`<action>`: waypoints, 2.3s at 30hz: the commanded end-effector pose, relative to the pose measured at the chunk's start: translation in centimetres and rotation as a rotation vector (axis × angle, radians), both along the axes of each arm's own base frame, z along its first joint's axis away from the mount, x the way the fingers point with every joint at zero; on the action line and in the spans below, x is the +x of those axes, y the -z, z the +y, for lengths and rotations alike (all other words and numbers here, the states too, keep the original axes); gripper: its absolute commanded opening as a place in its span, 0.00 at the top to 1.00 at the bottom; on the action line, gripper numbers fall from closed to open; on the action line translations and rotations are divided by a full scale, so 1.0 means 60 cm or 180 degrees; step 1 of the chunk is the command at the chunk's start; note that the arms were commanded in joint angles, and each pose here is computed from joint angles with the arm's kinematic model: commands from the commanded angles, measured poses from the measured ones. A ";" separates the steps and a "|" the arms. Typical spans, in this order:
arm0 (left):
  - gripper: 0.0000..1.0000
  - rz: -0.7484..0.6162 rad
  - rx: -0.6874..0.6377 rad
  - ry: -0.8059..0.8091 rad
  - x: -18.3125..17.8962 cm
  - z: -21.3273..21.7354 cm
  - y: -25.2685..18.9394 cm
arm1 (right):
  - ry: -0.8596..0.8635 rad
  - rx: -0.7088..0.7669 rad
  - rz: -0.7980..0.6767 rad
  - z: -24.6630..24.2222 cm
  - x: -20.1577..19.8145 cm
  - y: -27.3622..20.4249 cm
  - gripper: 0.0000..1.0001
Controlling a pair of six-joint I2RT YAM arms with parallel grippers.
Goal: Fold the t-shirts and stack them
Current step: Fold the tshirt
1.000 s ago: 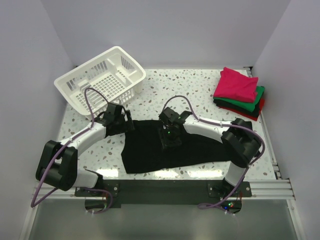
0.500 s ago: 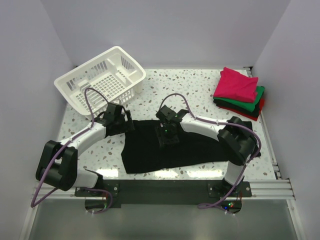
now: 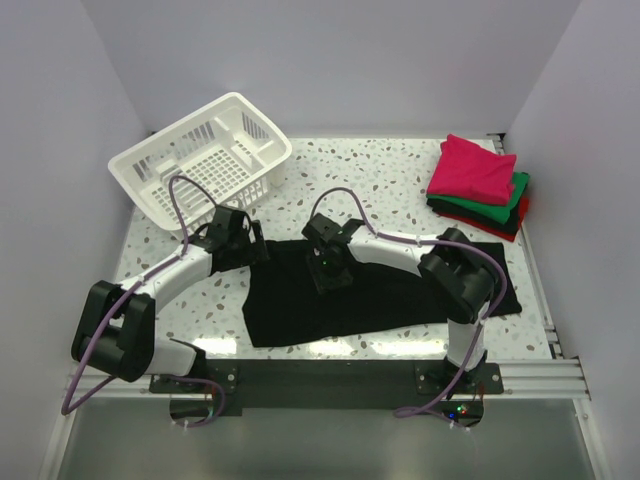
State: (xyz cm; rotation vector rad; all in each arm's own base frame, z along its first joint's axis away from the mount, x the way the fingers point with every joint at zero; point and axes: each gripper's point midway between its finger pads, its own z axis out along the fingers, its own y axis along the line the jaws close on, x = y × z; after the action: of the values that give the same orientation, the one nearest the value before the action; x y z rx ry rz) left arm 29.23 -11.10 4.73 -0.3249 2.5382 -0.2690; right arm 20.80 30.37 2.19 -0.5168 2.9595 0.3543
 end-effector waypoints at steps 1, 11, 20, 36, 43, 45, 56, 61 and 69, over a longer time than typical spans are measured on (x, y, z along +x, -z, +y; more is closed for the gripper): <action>0.15 -0.0149 -0.0015 -0.0001 0.011 0.004 -0.018 | -0.0020 -0.0119 -0.0210 -0.006 0.021 -0.012 0.59; 0.15 -0.0143 -0.0004 -0.0014 0.009 0.006 -0.015 | -0.0015 -0.0071 -0.0304 -0.005 0.027 -0.045 0.75; 0.15 -0.0111 0.0008 -0.0020 0.009 0.006 -0.006 | -0.0090 -0.0054 -0.0299 -0.027 0.005 -0.084 0.95; 0.17 0.0102 0.0131 -0.0103 0.014 0.012 0.030 | 0.0184 -0.0295 -0.0550 -0.122 -0.029 -0.179 1.00; 0.17 0.0232 0.0403 -0.0124 0.005 0.036 0.050 | 0.0268 -0.0455 -0.0514 -0.162 -0.053 -0.191 1.00; 0.17 0.0262 0.0493 -0.0149 0.000 0.045 0.055 | 0.0326 -0.0458 -0.0526 -0.167 -0.056 -0.194 1.00; 0.16 0.0271 0.0725 -0.0221 0.001 0.067 0.045 | 0.0428 -0.0566 -0.0406 -0.196 -0.082 -0.189 1.00; 0.16 0.0240 0.0747 -0.0241 0.005 0.070 0.035 | 0.0254 -0.0535 -0.0218 -0.195 -0.102 -0.170 1.00; 0.16 -0.0049 0.0521 -0.0305 0.028 0.053 -0.030 | -0.0030 -0.0365 0.0141 -0.161 -0.122 -0.125 1.00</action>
State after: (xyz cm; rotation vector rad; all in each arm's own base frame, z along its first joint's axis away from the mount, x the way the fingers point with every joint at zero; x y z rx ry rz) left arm 28.47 -7.50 2.45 -0.3480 2.6223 0.0371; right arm 14.10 19.29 10.42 -0.4662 3.0042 0.0924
